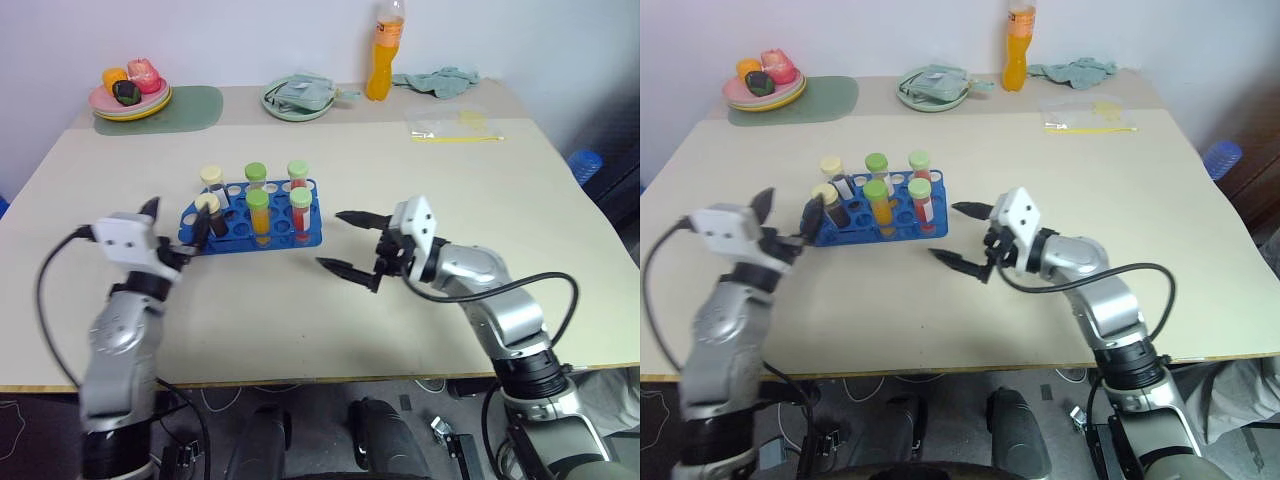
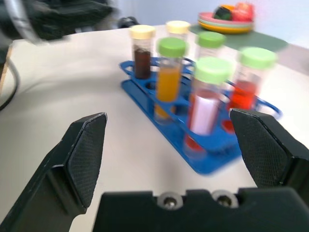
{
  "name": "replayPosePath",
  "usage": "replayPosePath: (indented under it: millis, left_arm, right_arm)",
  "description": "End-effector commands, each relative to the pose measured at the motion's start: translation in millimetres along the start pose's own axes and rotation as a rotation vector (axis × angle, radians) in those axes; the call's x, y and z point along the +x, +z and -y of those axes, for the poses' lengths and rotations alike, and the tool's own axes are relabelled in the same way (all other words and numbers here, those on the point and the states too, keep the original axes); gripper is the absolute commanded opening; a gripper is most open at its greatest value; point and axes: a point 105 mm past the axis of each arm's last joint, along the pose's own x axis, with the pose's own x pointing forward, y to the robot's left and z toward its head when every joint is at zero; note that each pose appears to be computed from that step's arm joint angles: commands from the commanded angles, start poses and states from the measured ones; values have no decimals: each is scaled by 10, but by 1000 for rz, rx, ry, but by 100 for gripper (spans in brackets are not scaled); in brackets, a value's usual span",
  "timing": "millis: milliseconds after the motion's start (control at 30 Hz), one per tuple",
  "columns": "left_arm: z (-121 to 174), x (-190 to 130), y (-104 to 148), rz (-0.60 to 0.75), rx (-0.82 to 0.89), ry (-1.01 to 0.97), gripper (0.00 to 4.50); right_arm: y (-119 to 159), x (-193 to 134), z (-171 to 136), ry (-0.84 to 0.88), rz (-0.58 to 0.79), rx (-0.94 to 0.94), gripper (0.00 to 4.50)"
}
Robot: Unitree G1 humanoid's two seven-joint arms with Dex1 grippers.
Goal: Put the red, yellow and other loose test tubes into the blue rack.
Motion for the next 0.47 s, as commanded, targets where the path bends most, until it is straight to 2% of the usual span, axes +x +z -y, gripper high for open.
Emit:
replayPosePath:
  millis: [33,233,467]
  left_arm:
    - [-121,-219,38,-82,40,-50,405]
    - [-263,-594,-273,-339,84,-117,405]
    - [-306,-675,-365,-381,84,-103,405]
  right_arm:
    - [28,-269,172,-69,-20,16,450]
    - [-240,-632,382,-171,-174,43,450]
    - [-306,-663,375,-167,-208,36,450]
